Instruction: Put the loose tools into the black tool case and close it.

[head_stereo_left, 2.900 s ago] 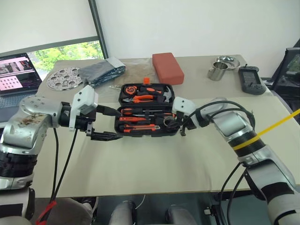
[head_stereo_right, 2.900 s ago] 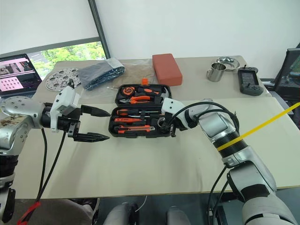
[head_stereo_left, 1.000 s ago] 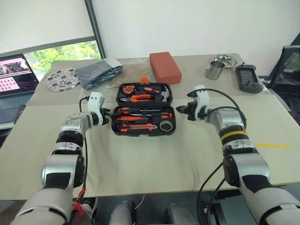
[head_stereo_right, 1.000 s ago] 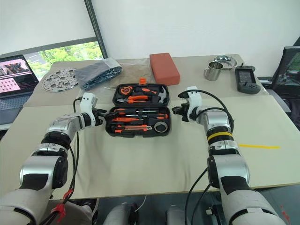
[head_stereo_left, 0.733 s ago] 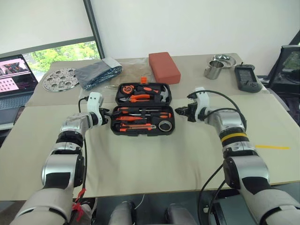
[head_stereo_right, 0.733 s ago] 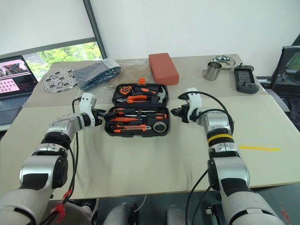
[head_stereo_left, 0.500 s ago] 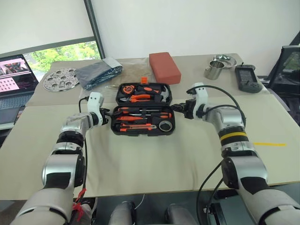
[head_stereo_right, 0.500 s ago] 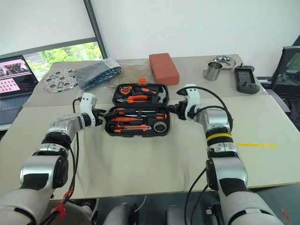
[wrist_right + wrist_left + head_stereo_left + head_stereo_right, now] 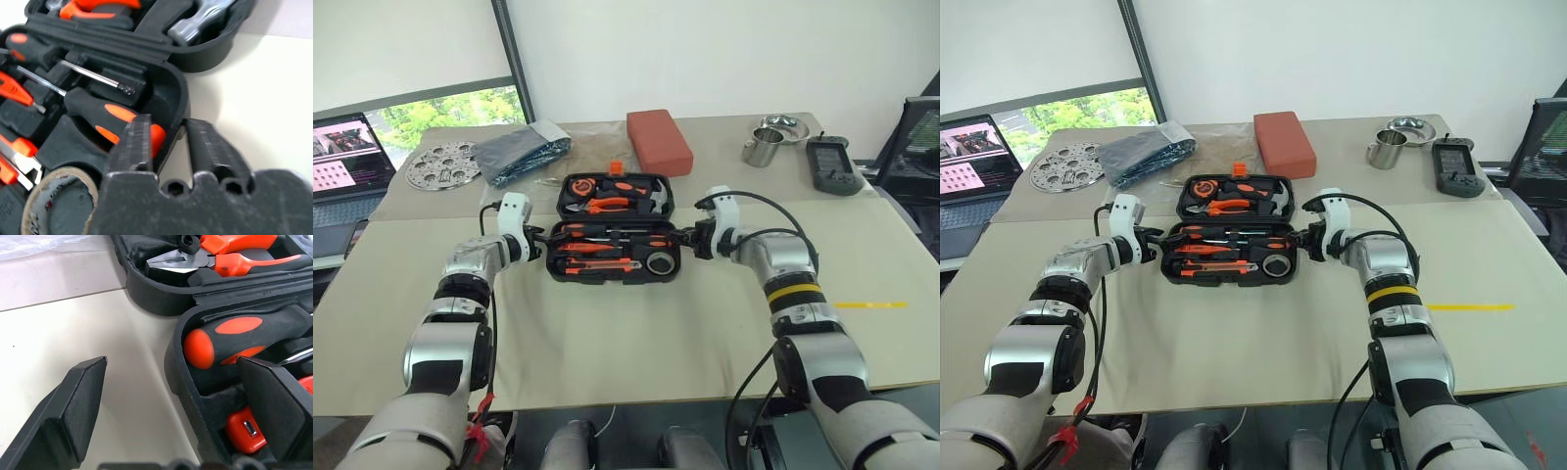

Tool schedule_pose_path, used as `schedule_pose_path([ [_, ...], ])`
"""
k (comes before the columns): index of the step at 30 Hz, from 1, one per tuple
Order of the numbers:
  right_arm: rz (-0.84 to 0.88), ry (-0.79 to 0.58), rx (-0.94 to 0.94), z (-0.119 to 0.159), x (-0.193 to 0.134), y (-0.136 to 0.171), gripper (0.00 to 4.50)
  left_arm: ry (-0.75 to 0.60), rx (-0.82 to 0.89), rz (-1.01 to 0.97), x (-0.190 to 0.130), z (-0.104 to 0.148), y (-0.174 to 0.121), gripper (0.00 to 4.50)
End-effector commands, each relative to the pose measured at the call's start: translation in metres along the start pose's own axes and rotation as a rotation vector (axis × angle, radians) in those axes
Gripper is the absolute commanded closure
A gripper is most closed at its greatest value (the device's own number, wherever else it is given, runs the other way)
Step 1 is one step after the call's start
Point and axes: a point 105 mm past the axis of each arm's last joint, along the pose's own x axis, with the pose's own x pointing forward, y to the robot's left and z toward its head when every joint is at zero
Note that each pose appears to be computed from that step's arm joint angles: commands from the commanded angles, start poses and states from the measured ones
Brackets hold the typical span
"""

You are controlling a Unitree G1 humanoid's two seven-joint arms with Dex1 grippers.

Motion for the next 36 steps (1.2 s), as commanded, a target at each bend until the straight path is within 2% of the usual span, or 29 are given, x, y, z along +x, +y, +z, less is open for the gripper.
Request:
schedule_pose_path([
  [1, 0.021, 0.011, -0.009, -0.003, 0.004, 0.007, 4.50, 0.009, 0.005, 0.008, -0.002, -0.001, 0.002, 0.50],
  [2, 0.019, 0.010, -0.009, -0.003, 0.004, 0.007, 4.50, 0.010, 0.000, 0.006, -0.002, -0.003, 0.002, 0.66],
  [8, 0.013, 0.009, -0.009, -0.005, 0.003, 0.007, 4.50, 0.008, -0.030, 0.008, -0.004, -0.007, 0.003, 2.80],
  [14, 0.021, 0.008, -0.007, -0.005, 0.004, 0.010, 4.50, 0.019, -0.034, 0.010, -0.006, -0.014, 0.003, 4.47],
  [27, 0.050, -0.009, 0.018, -0.001, 0.003, 0.019, 4.50, 0.024, -0.040, -0.025, -0.011, -0.021, -0.006, 4.47],
  [36, 0.066, 0.019, 0.017, -0.017, -0.004, 0.028, 4.50, 0.030, -0.062, -0.022, -0.031, -0.036, -0.021, 4.47],
])
